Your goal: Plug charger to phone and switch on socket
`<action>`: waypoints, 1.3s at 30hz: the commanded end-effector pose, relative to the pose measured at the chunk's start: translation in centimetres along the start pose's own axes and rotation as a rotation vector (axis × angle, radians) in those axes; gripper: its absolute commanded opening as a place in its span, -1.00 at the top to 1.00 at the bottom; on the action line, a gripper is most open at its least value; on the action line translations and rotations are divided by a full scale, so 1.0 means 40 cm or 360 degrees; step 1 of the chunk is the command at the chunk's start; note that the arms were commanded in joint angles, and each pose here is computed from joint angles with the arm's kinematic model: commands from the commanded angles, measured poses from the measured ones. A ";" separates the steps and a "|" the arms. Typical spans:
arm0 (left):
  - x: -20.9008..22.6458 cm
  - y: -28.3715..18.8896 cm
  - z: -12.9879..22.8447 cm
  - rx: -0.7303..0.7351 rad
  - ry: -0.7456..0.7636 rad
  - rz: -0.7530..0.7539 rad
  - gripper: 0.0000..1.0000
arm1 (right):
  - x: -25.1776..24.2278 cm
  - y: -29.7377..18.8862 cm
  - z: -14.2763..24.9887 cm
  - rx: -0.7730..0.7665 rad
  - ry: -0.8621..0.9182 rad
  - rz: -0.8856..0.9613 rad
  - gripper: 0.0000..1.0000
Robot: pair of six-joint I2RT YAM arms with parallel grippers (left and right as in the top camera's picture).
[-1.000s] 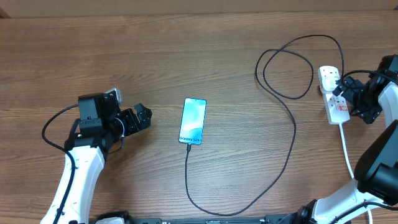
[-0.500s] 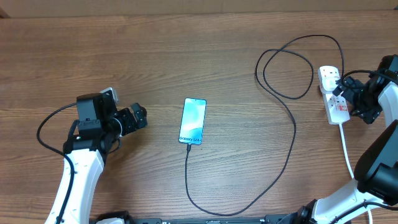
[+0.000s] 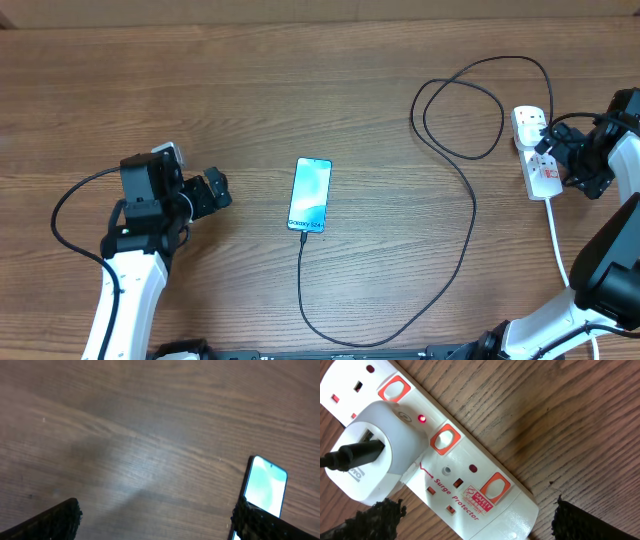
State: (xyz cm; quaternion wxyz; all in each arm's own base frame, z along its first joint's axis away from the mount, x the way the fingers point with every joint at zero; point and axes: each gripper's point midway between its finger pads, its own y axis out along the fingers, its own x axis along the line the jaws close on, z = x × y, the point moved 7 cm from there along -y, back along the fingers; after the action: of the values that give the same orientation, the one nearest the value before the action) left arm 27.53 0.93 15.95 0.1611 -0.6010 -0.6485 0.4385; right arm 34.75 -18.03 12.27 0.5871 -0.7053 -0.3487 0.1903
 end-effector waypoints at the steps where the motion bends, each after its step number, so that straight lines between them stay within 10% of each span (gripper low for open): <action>1: -0.032 -0.009 -0.001 -0.0098 0.0186 0.0109 -0.99 | 0.014 -0.039 -0.021 -0.0082 -0.0025 -0.0036 -1.00; 15: -0.100 -0.039 0.022 -0.0712 0.0482 0.0525 -0.99 | 0.014 -0.039 -0.021 -0.0082 -0.0025 -0.0036 -1.00; 39: -0.010 -0.029 0.212 -0.0801 0.0520 0.0455 -0.99 | 0.014 -0.039 -0.021 -0.0082 -0.0025 -0.0036 -1.00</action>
State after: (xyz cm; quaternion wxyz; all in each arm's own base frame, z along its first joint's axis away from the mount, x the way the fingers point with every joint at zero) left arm 20.67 -2.75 11.77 0.0463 -0.7736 -0.5990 0.2017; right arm 34.75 -18.05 12.28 0.5869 -0.7054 -0.3489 0.1904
